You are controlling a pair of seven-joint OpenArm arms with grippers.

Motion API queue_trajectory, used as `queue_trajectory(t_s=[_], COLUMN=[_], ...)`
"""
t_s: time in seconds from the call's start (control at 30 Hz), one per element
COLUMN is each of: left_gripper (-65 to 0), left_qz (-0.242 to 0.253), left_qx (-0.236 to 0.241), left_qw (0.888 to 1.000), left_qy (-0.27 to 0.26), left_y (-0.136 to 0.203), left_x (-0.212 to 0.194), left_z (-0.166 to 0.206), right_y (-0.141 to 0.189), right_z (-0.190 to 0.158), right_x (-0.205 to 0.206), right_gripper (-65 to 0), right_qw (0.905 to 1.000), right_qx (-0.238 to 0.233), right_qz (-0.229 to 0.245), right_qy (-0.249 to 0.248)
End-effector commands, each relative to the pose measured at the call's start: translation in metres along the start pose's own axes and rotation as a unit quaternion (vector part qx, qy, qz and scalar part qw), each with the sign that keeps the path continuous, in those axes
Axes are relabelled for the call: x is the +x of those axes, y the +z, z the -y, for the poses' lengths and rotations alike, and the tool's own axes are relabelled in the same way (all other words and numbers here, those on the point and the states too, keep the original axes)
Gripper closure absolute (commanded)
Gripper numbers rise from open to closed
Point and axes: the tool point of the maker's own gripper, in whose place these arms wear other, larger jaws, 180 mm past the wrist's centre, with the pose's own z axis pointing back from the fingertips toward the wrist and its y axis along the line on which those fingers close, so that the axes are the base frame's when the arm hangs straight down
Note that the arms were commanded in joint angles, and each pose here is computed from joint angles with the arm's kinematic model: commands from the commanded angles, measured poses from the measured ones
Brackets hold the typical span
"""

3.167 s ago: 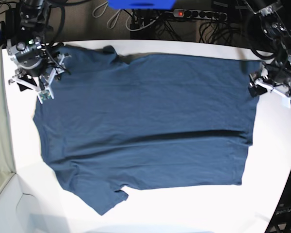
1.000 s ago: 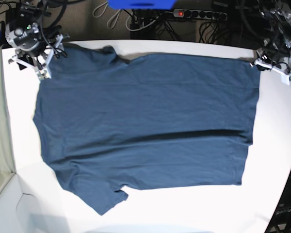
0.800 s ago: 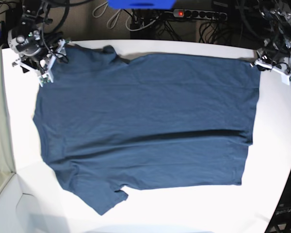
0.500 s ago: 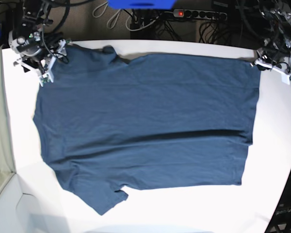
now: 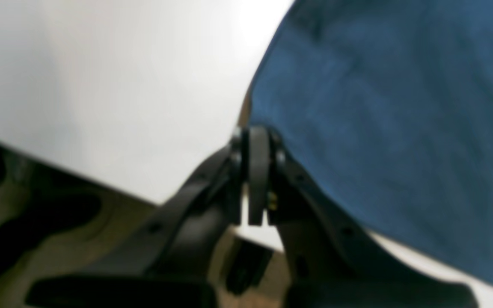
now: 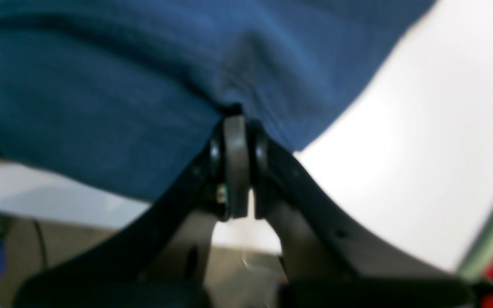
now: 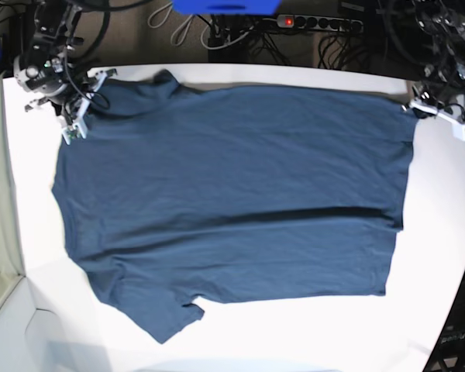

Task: Layout the t-shirt on the table in an organized manner, then fold the t-shirt properly
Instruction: 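Grasp the shoulder corners of the shirt with both grippers, then lift the shoulder edge with both grippers and fold it toward the hem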

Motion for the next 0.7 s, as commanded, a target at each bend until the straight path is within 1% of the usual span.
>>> queue_trajectory(t_s=[0.0,0.2,0.4,0.57,0.67], left_gripper=[-0.2,-0.2,-0.2,-0.2,-0.2], left_qz=[0.027,0.09,0.143,0.163,0.166], left_qx=[-0.002,-0.017,-0.032,-0.038,-0.039], left_qw=[1.0,0.995,0.988,0.985,0.984], left_qy=[-0.009,-0.028,-0.044,-0.042,-0.041], left_y=[0.006,0.018,0.032,0.033,0.033], left_x=[0.018,0.063,0.1,0.117,0.119], left_z=[0.002,0.024,0.044,0.052,0.053], right_y=[0.008,0.038,0.051,0.058,0.059], right_z=[0.009,0.028,0.042,0.055,0.051], right_x=[0.001,0.047,0.083,0.113,0.132], right_gripper=[0.0,0.0,0.0,0.0,0.0], right_qw=[0.9998,0.9954,0.9893,0.9832,0.9807], right_qx=[-0.018,-0.064,-0.088,-0.104,-0.1], right_qz=[0.0,0.066,0.113,0.148,0.164], right_qy=[0.009,0.026,0.027,0.025,0.038])
